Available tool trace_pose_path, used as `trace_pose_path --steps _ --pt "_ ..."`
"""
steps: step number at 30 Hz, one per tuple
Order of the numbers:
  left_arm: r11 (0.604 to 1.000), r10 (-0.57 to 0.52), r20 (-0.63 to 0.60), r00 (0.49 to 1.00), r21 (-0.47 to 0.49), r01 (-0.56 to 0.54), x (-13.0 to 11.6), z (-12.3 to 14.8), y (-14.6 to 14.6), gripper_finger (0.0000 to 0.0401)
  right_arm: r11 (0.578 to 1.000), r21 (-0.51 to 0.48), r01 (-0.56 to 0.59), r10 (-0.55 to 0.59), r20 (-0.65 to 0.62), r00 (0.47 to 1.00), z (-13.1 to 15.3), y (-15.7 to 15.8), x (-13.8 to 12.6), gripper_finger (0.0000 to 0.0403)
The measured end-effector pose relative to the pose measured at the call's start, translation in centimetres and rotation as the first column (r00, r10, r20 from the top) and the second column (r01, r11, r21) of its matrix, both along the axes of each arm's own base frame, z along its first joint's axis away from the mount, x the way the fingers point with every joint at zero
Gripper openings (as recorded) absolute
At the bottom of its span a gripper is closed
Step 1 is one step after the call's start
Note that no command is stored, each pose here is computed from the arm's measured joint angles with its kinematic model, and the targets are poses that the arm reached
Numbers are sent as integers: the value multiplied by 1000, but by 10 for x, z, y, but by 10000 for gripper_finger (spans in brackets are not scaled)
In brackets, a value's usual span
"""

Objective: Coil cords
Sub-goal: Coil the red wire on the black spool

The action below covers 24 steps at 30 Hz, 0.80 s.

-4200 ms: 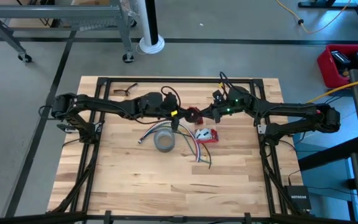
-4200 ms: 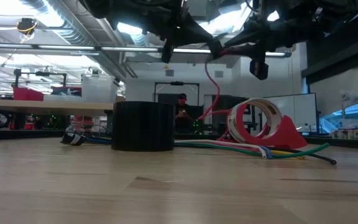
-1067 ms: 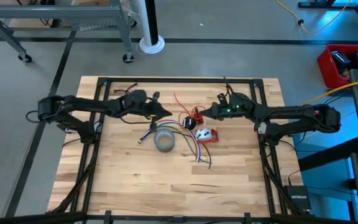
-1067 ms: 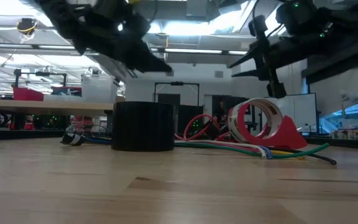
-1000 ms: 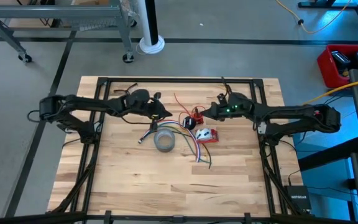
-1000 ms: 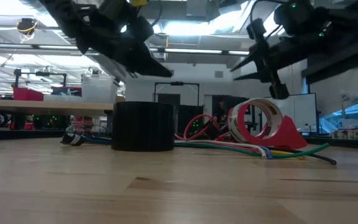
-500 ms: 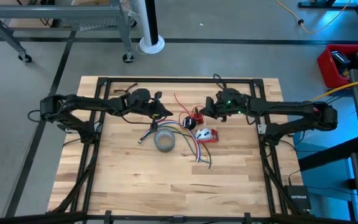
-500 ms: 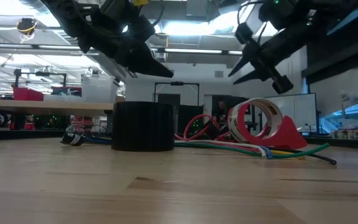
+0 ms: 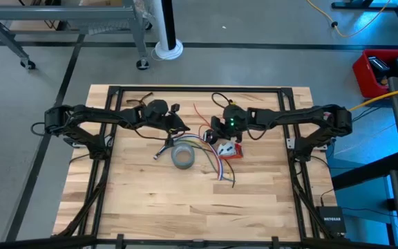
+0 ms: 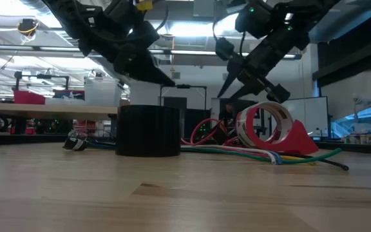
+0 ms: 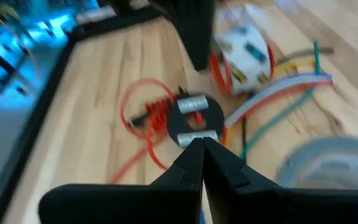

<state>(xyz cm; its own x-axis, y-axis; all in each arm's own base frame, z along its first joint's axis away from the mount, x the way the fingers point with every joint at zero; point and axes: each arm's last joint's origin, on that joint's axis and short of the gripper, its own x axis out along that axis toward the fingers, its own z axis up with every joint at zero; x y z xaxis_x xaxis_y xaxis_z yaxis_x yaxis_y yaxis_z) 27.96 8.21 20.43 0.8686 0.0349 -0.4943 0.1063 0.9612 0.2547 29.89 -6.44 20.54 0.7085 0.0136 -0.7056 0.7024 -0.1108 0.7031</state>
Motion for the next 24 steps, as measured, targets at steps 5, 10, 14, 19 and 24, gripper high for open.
trace_pose_path --steps 5,10,14,19,24 --pt "1000 -1 -74 997 -22 0 -4 -6 -1 0 998 -38 55 -58 -91 994 0 -2 0 94" --pt "1000 -10 -67 998 -5 10 -4 -6 -1 0 997 -21 76 -78 -95 992 2 -3 0 94" --pt "1000 -20 -69 997 12 21 -4 -6 -1 0 996 -2 94 -94 -115 989 -2 -2 0 94" --pt "1000 -22 -67 997 14 23 -3 -6 -1 0 994 13 106 -103 -144 984 -10 -3 2 94" --pt "1000 -22 -55 998 18 23 -3 -5 -1 0 995 49 84 -75 -151 986 -20 -3 8 94"
